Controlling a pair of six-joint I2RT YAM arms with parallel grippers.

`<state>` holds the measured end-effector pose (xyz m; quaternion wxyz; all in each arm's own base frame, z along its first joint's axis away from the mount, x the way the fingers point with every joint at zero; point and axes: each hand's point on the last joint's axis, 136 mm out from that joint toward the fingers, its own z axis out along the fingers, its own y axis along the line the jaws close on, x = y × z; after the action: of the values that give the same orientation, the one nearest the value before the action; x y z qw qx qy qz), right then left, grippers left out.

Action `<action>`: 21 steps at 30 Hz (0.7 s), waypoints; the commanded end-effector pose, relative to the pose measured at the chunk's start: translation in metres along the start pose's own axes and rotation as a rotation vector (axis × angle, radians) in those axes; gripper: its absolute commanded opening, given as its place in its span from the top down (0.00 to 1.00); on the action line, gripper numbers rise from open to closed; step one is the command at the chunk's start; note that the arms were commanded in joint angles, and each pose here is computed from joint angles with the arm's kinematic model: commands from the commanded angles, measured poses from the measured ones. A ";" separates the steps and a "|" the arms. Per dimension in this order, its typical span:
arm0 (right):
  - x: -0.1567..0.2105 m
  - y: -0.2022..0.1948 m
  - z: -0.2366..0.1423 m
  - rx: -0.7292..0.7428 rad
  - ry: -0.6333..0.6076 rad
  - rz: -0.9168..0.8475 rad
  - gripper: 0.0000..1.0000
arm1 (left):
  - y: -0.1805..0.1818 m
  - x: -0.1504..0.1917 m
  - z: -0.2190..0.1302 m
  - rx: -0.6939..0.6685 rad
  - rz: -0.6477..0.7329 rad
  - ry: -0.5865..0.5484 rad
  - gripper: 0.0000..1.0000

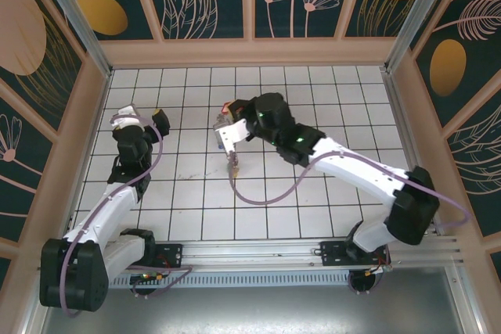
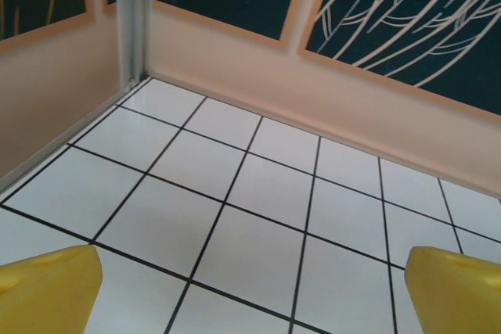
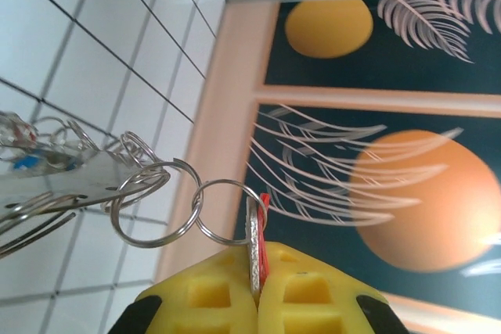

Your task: Put the keys on the keyring

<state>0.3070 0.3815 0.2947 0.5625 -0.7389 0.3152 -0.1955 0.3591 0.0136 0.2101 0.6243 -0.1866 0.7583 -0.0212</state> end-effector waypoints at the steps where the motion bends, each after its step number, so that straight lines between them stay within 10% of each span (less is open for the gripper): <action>1: -0.027 -0.040 0.024 0.166 -0.075 0.184 1.00 | 0.014 -0.001 -0.002 -0.053 -0.024 -0.010 0.01; 11: -0.023 -0.029 0.088 0.212 -0.120 0.518 1.00 | 0.037 0.016 -0.007 -0.132 -0.065 -0.016 0.01; 21: 0.057 0.132 0.077 -0.088 0.072 0.529 1.00 | 0.027 0.030 0.005 -0.085 -0.053 0.050 0.01</action>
<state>0.3670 0.3885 0.1504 0.5553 -0.6470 0.5194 -0.0564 0.3463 0.0321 0.1684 0.5904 -0.2276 0.7743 0.0069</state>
